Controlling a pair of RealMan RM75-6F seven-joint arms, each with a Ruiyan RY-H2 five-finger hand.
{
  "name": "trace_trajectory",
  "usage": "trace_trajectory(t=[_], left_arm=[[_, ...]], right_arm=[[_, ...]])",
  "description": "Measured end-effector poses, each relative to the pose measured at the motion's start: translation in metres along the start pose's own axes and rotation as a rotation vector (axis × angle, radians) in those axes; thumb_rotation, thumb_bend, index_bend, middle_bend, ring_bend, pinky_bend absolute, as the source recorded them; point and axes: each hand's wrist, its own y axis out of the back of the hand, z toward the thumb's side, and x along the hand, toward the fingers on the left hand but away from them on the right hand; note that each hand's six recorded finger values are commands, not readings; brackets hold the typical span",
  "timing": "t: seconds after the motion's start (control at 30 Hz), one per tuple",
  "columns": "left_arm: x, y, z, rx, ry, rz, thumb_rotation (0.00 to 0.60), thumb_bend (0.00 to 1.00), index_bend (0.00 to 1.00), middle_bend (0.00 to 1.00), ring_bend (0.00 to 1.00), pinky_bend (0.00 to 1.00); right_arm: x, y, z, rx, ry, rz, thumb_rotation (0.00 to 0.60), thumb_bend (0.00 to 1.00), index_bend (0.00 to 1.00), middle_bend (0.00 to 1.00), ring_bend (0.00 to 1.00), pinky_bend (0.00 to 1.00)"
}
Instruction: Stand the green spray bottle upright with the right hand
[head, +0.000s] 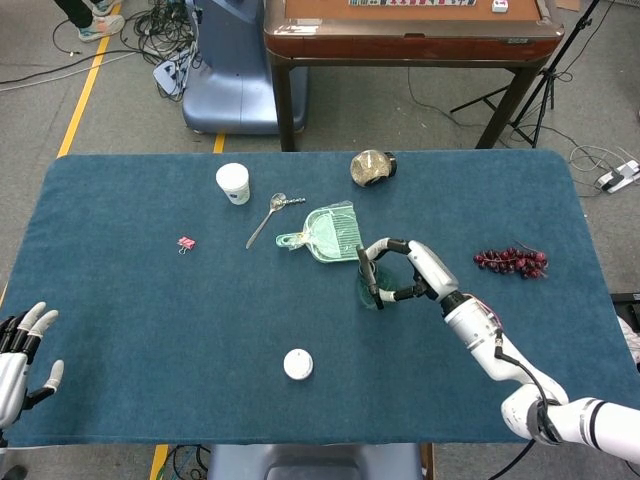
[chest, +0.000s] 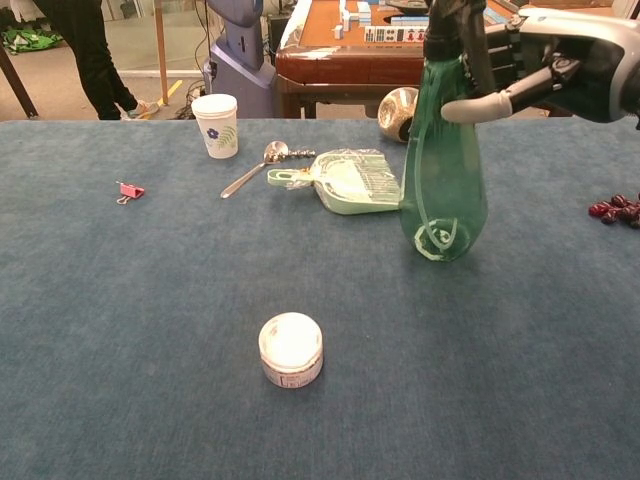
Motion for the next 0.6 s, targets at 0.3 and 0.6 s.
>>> trace_trajectory(t=[0.3,0.6], left_arm=[[-0.001,0.001,-0.001,0.000,0.002,0.004,0.600,0.45,0.11,0.04,0.06,0.02],[-0.003,0.001,-0.003,-0.001,0.007,0.003,0.600,0.45,0.11,0.04,0.06,0.02]], right_arm=[[0.008,0.006,-0.016,-0.307,-0.060,0.014,0.600,0.20,0.66,0.51,0.34,0.24],[0.015,0.009,-0.040,-0.386,-0.091,0.048,0.600,0.20,0.66,0.51,0.34,0.24]])
